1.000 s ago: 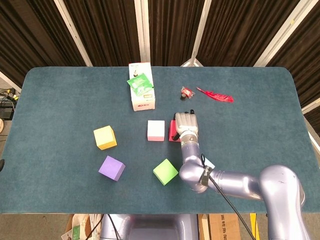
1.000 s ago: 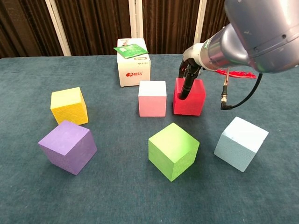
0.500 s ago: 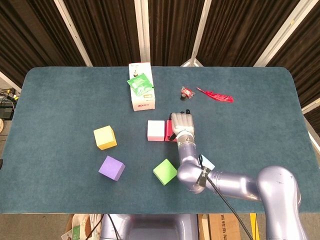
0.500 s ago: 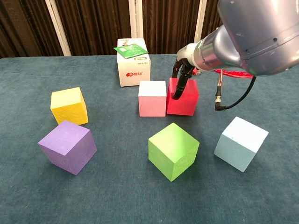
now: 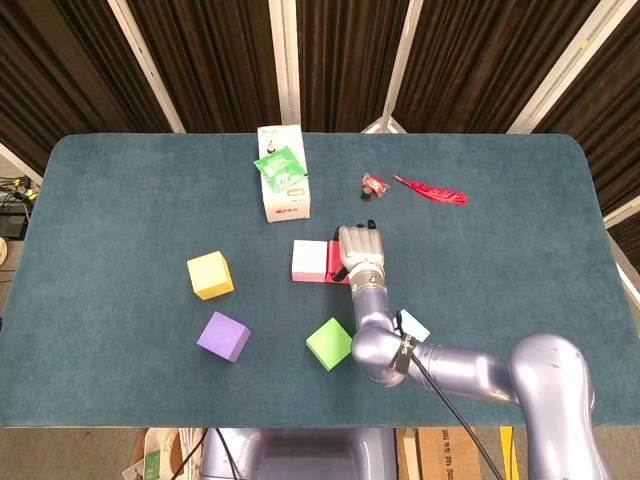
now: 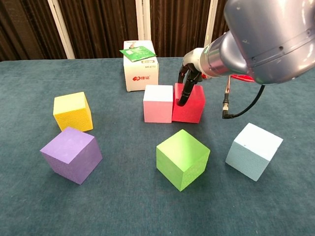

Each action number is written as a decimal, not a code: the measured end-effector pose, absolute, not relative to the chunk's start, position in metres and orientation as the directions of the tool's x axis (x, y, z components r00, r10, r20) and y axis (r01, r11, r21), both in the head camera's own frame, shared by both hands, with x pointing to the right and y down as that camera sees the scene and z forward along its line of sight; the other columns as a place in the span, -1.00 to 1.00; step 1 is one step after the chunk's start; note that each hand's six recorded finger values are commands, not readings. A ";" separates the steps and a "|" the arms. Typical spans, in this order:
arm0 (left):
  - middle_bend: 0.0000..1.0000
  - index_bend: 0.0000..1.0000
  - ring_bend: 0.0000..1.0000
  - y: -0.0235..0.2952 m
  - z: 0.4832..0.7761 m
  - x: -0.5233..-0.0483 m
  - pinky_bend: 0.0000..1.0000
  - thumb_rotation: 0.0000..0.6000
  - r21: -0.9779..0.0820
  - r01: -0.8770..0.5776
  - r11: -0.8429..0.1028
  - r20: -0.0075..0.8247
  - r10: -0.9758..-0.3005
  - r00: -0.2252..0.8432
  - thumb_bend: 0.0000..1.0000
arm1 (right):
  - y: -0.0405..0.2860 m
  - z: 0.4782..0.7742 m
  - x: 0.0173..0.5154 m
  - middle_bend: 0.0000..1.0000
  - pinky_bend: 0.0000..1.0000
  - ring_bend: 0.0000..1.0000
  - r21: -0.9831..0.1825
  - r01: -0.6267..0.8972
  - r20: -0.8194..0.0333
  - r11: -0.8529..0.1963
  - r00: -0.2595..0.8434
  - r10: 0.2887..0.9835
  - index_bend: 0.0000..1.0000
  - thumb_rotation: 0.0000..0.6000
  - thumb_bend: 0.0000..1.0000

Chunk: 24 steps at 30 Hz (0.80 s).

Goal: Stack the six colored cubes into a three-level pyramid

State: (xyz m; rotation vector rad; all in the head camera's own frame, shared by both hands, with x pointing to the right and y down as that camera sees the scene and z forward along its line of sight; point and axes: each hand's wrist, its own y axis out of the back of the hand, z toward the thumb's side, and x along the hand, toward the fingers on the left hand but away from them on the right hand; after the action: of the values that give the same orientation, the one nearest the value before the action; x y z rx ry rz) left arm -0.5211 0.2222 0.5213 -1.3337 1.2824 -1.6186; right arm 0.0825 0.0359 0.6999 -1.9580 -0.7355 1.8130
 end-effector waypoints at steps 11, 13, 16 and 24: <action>-1.00 -0.83 -1.00 0.222 0.522 -0.521 -1.00 1.00 -0.951 -0.085 -0.296 0.308 -0.917 -0.253 -0.25 | 0.034 0.701 0.083 -0.19 -1.00 -0.63 -0.602 0.125 -0.792 -0.789 0.032 0.609 -0.15 1.00 -0.53; -1.00 -0.83 -1.00 0.222 0.522 -0.521 -1.00 1.00 -0.951 -0.085 -0.296 0.308 -0.917 -0.254 -0.25 | 0.034 0.702 0.083 -0.19 -1.00 -0.63 -0.603 0.126 -0.791 -0.788 0.031 0.611 -0.15 1.00 -0.53; -1.00 -0.83 -1.00 0.222 0.522 -0.521 -1.00 1.00 -0.951 -0.084 -0.297 0.308 -0.917 -0.254 -0.25 | 0.035 0.703 0.083 -0.19 -1.00 -0.63 -0.601 0.130 -0.792 -0.788 0.031 0.609 -0.15 1.00 -0.53; -1.00 -0.82 -1.00 0.222 0.523 -0.521 -1.00 1.00 -0.951 -0.084 -0.298 0.310 -0.915 -0.258 -0.25 | 0.036 0.706 0.082 -0.19 -1.00 -0.63 -0.598 0.133 -0.794 -0.790 0.035 0.607 -0.15 1.00 -0.53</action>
State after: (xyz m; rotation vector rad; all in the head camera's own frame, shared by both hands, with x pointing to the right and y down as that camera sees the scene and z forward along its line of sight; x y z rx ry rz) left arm -0.5210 0.2224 0.5228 -1.3313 1.2789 -1.6293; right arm 0.0821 0.0364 0.7063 -1.9593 -0.7500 1.8085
